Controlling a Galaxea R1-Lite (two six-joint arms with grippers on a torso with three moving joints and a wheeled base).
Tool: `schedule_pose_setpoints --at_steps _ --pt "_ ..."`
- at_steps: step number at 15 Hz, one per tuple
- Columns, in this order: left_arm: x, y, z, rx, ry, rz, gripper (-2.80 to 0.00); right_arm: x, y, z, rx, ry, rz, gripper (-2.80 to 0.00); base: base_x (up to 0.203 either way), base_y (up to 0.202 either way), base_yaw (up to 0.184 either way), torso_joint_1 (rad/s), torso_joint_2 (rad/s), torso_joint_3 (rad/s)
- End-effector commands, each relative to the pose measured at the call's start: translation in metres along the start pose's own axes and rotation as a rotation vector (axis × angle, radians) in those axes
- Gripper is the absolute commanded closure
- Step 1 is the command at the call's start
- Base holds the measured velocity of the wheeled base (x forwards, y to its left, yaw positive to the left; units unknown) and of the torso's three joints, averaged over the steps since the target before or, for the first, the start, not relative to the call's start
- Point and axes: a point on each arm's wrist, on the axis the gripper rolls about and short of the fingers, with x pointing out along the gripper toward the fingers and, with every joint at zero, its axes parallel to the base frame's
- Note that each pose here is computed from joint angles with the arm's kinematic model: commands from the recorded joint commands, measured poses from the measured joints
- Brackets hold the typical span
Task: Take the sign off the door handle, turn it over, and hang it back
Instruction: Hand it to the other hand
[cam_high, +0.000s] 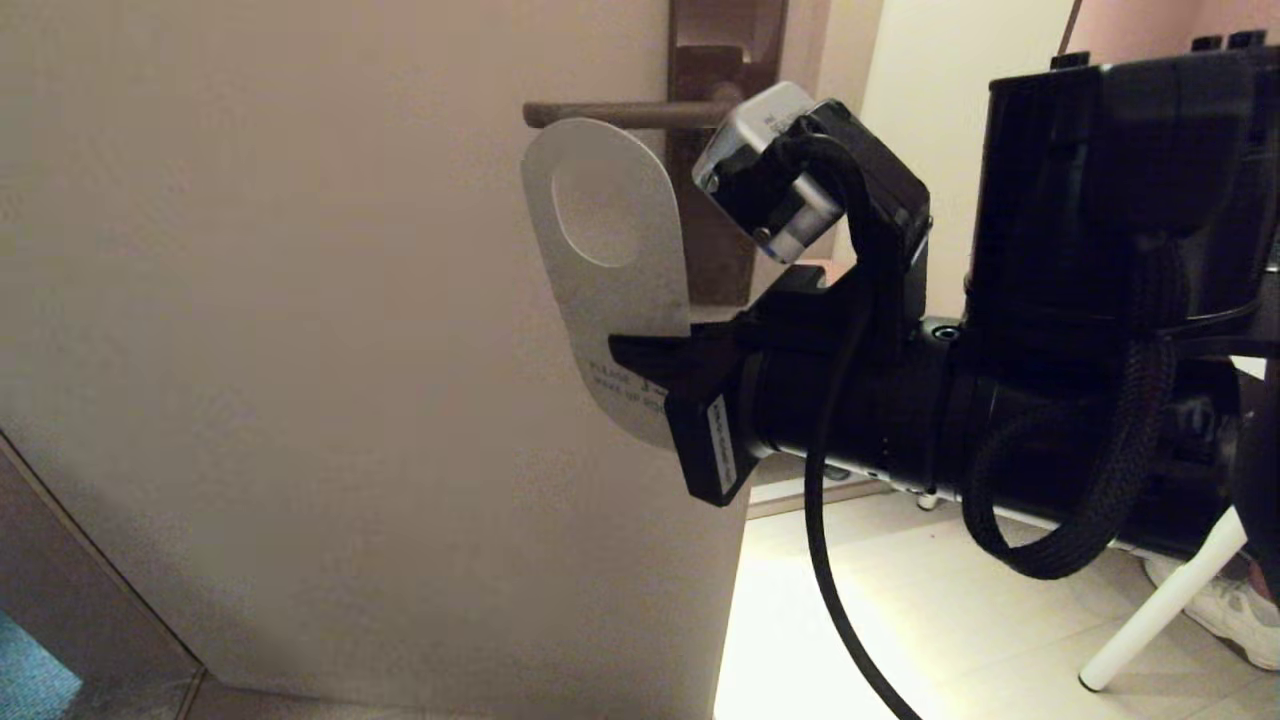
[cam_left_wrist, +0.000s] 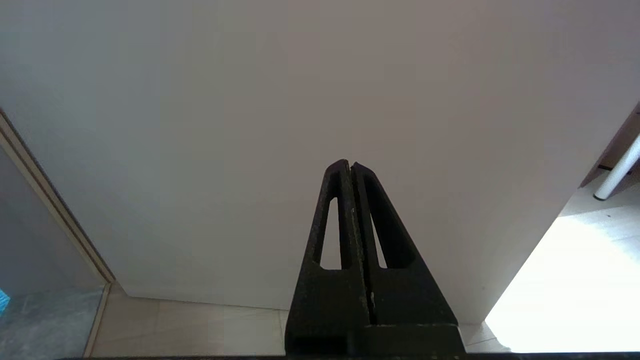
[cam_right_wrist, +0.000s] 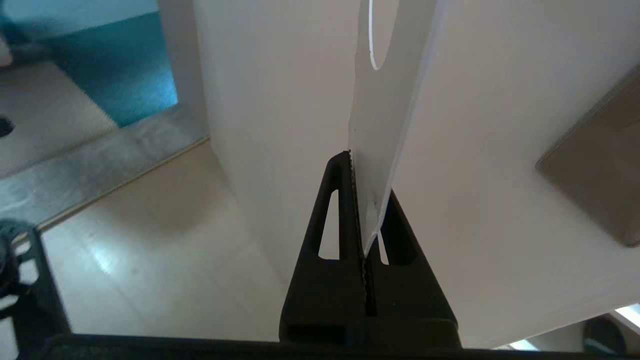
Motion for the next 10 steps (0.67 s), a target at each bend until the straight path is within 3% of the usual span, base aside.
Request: schedule_pose_setpoints --at_steps 1,7,10 --pt "0.0 0.0 0.0 -0.001 0.0 0.0 0.0 -0.001 0.001 -0.003 -0.001 0.009 0.006 0.0 0.0 0.0 0.0 0.0 0.0 0.0" --pt "0.0 0.0 0.0 -0.001 0.0 0.0 0.0 -0.018 0.0 0.007 -0.004 -0.031 0.07 0.0 0.0 0.0 0.0 0.0 0.0 0.0" --pt "0.0 0.0 0.0 0.0 0.0 0.0 0.0 -0.042 -0.002 0.012 -0.007 -0.01 0.089 0.0 0.0 0.0 0.0 0.0 0.0 0.0"
